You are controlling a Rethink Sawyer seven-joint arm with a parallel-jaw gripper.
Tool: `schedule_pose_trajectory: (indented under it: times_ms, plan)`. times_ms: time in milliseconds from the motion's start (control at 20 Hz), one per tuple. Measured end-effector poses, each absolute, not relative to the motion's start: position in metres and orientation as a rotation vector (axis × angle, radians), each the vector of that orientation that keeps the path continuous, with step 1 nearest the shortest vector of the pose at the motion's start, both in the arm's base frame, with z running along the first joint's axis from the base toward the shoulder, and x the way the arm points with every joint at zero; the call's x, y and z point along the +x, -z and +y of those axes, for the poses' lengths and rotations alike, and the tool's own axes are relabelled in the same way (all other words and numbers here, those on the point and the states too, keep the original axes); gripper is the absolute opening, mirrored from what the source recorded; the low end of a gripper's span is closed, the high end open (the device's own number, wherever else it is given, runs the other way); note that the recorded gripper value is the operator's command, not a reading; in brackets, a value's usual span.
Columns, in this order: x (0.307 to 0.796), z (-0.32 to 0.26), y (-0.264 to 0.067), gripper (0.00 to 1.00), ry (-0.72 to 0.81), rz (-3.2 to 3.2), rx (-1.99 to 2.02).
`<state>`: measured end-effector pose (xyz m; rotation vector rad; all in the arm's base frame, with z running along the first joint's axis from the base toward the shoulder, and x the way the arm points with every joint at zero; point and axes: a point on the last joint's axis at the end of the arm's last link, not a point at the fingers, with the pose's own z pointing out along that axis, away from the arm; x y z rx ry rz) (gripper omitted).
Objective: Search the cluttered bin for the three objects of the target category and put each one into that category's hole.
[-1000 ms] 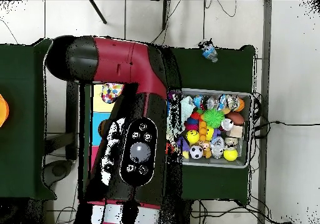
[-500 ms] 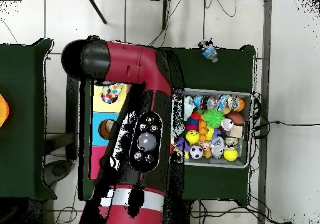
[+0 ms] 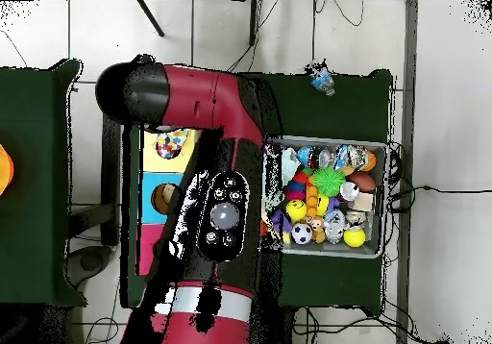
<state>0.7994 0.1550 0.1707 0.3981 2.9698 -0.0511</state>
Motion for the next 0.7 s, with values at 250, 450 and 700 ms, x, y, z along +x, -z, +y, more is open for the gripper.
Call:
schedule_pose_trajectory:
  times_ms: [250, 450, 700]
  plan:
    - [0.799, 0.156, -0.171, 1.0, 0.053, 2.97, 0.395]
    - [0.798, 0.159, -0.17, 1.0, 0.055, 2.971, 0.386]
    - [0.796, 0.166, -0.17, 1.0, 0.058, 2.973, 0.369]
